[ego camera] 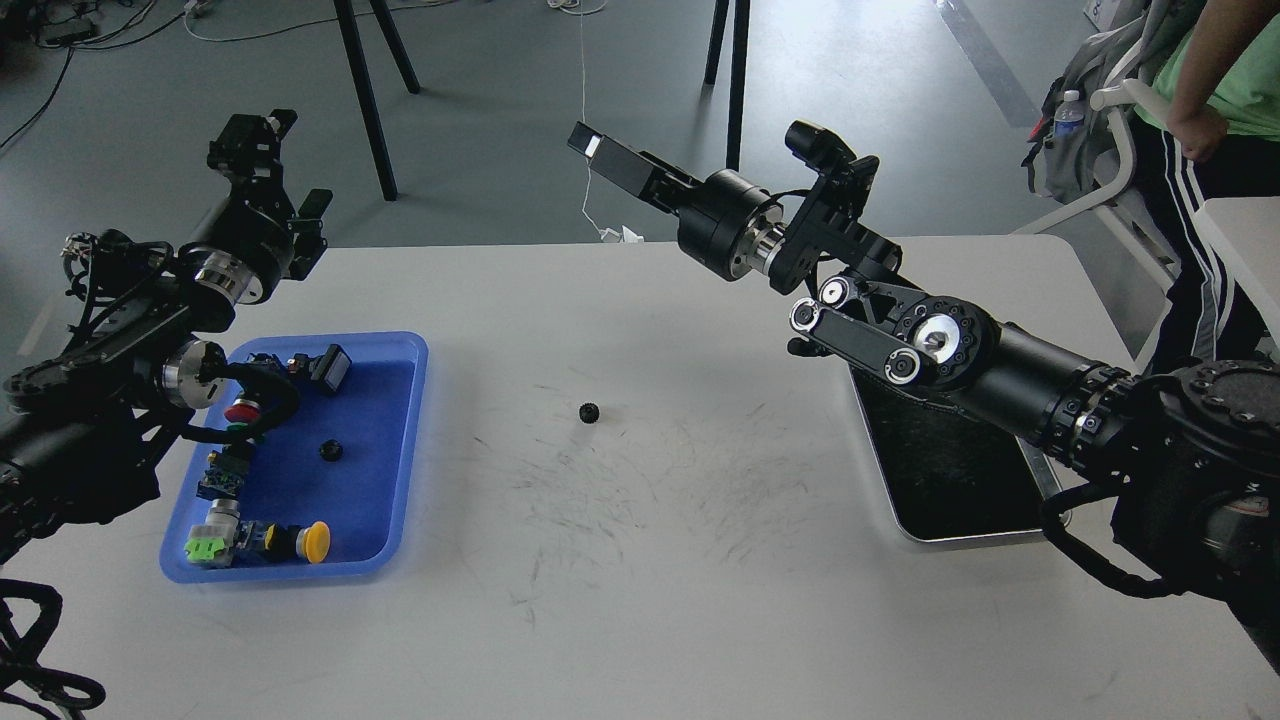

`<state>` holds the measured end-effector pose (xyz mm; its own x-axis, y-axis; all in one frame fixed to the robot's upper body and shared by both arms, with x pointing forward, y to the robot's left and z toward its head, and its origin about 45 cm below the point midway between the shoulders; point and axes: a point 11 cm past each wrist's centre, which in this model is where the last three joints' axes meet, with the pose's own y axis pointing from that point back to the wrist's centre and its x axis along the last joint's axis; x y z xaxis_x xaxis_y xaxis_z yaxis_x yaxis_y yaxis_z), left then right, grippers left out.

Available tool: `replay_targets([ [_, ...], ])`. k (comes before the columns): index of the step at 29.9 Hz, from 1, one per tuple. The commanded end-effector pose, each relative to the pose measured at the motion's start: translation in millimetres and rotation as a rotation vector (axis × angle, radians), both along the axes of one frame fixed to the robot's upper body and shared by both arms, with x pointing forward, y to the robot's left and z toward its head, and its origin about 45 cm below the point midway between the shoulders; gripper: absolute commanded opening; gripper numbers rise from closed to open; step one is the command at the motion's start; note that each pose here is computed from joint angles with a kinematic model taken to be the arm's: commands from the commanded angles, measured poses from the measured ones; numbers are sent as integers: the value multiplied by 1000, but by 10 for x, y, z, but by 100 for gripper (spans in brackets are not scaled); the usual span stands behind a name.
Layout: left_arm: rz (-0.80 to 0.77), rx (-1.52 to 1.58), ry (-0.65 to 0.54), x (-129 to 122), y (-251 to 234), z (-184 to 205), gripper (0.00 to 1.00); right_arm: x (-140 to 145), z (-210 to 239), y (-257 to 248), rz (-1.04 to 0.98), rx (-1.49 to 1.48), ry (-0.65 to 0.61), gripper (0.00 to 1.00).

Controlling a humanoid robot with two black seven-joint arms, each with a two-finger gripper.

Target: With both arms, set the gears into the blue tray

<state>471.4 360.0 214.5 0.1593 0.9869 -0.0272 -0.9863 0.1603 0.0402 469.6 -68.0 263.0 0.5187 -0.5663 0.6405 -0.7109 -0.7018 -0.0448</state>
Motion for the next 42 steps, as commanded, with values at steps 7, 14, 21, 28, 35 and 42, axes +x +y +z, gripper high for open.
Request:
replay_targets([
  [7, -203, 234, 32, -90, -183, 42, 98, 262, 140, -600, -214, 240, 126, 87],
  [14, -387, 441, -11, -201, -338, 234, 98, 335, 31, -1065, -346, 301, 173, 87],
  [21, -566, 578, -45, -271, -709, 370, 98, 385, 64, -1450, -439, 373, 171, 88],
  [28, -649, 687, -20, -341, -839, 278, 98, 335, -90, -1701, -495, 381, 192, 88],
  [35, -741, 770, -90, -348, -1144, 504, 97, 300, -167, -1879, -538, 404, 202, 89],
  [42, -757, 788, -69, -417, -1161, 368, 98, 284, -184, -2028, -562, 399, 200, 89],
])
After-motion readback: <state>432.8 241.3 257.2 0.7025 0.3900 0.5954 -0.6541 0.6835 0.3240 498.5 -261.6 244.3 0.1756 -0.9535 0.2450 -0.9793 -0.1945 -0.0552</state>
